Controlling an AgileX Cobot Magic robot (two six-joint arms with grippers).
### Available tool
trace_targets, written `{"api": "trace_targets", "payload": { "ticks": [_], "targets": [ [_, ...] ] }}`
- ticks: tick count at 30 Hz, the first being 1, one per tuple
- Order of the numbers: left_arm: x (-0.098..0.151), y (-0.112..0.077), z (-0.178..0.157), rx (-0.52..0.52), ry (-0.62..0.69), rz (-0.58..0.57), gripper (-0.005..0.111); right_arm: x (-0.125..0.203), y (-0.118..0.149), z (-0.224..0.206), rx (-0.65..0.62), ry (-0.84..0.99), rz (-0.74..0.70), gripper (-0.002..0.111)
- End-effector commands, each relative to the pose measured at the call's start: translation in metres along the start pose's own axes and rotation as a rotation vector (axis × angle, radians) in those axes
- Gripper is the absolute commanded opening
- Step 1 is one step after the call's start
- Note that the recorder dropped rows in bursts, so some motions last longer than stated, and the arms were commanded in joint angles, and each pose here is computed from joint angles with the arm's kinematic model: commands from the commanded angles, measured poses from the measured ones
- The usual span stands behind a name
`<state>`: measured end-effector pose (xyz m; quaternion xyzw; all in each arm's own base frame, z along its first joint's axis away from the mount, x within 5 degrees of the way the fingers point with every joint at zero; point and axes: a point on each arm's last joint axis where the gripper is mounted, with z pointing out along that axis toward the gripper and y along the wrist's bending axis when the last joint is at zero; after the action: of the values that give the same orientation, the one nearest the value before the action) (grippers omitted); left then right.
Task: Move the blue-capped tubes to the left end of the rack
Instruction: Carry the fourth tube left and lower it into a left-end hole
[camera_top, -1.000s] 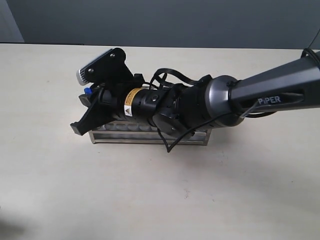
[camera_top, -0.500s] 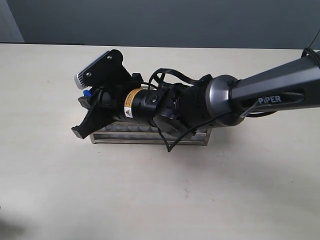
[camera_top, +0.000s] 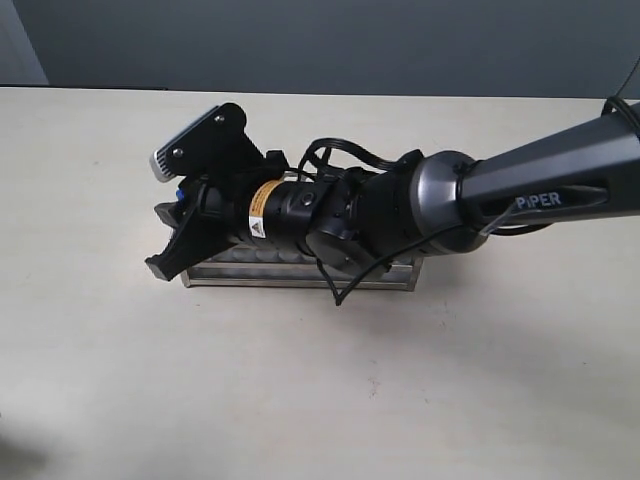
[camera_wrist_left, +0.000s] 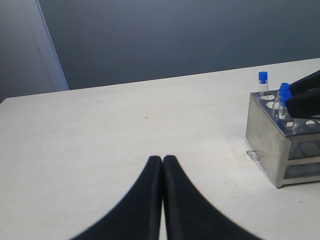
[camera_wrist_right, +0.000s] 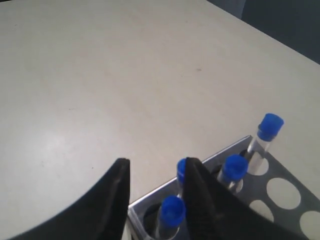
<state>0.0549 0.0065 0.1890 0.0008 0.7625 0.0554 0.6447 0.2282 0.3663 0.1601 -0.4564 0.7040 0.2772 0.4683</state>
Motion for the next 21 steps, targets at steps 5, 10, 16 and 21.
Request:
{"api": "trace_targets", "payload": {
  "ticks": [5,10,16,21],
  "targets": [
    [-0.002,0.000,0.000,0.006,-0.010,-0.005,0.001,-0.026,-0.002,-0.012,0.008,-0.107,-0.058,-0.001],
    [-0.002,0.000,0.000,0.006,-0.010,-0.005,0.001,-0.025,-0.006,-0.011,0.055,-0.116,-0.046,-0.001],
    [-0.002,0.000,0.000,0.006,-0.010,-0.005,0.001,-0.019,-0.007,-0.007,0.065,-0.103,-0.046,-0.001],
    [-0.002,0.000,0.000,0.006,-0.010,-0.005,0.001,-0.012,-0.007,-0.003,0.063,-0.084,-0.044,-0.001]
  ]
}}
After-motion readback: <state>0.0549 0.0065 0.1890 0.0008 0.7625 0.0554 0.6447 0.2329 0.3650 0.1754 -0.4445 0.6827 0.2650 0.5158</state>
